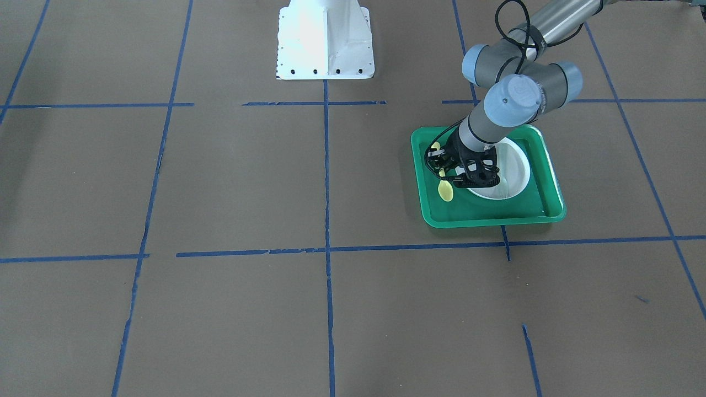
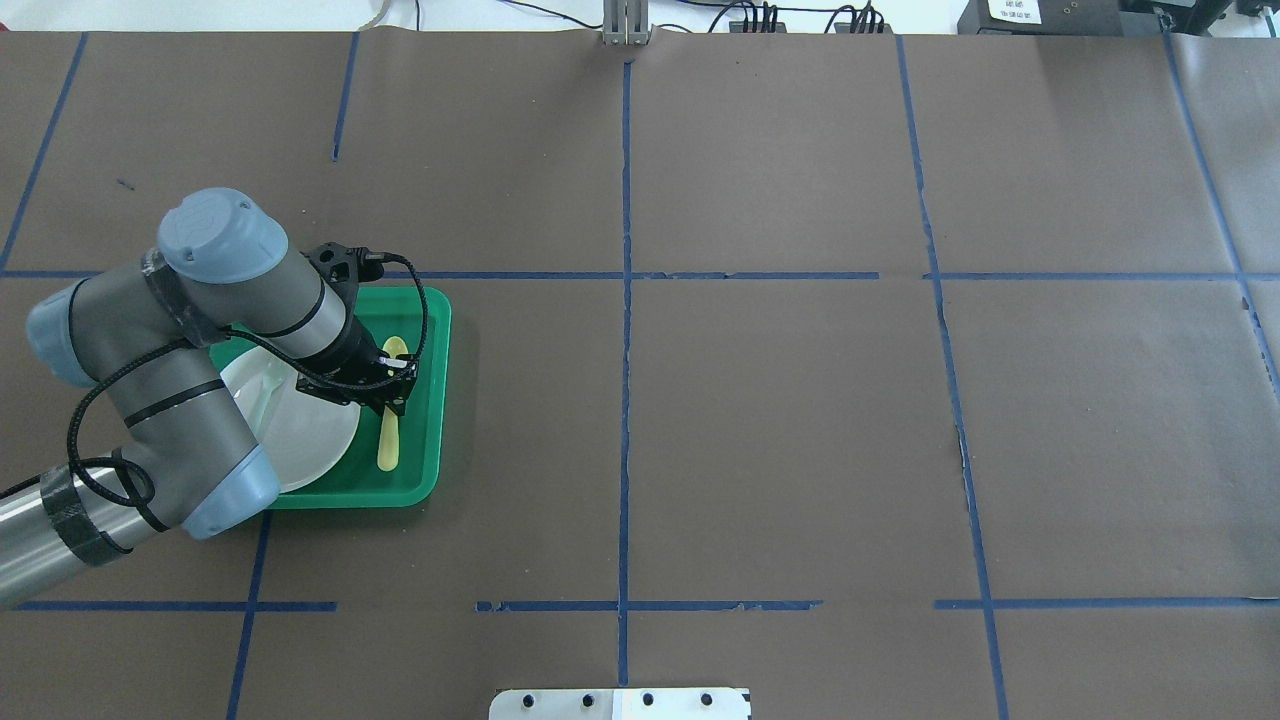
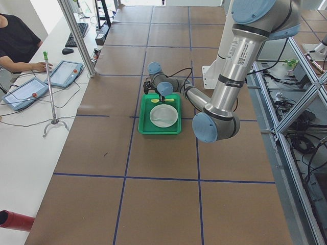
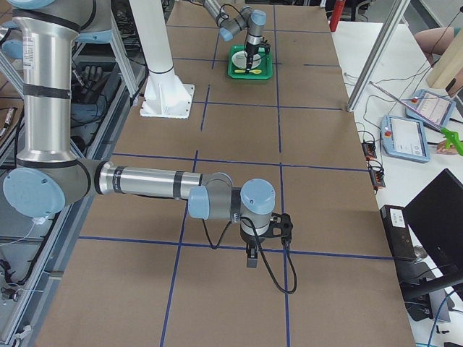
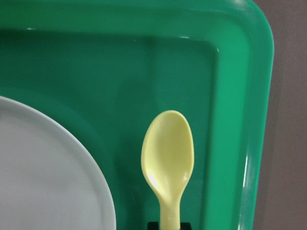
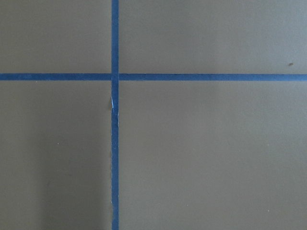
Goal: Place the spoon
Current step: 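Lift the spoon off the plate and lower it onto the tray beside the plate, then open the left gripper and raise it away from the tray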
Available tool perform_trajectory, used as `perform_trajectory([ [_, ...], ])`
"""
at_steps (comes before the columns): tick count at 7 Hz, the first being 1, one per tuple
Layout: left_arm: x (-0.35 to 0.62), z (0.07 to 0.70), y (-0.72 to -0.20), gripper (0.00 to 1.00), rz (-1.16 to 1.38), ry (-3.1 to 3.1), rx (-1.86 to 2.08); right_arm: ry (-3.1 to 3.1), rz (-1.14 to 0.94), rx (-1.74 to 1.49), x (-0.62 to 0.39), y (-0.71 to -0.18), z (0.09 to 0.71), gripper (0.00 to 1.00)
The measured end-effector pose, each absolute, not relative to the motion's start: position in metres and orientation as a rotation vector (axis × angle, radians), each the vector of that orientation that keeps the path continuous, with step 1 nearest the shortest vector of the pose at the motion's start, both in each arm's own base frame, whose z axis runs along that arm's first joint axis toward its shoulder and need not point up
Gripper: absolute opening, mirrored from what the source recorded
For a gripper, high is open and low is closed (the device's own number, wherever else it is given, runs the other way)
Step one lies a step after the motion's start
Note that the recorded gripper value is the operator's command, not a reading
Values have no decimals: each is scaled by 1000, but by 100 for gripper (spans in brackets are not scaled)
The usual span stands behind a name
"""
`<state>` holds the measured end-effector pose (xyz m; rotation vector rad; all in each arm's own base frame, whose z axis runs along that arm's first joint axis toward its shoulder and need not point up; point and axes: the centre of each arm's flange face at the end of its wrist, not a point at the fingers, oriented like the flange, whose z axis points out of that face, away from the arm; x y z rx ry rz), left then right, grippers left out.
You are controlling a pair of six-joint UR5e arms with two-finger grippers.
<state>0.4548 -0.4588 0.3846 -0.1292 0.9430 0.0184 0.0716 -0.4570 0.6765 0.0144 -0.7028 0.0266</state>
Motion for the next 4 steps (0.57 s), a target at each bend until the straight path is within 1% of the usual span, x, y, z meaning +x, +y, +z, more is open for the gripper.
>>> perform_trajectory([
  [1,456,387,-461,82,25,962,-114,-703,27,15,72,-457,676,100],
  [2,450,384,-464,84,26,977,-98,-703,27,15,72,-457,676,100],
  [4,401,356,-489,84,-19,1025,-26,-703,27,15,72,-457,676,100],
])
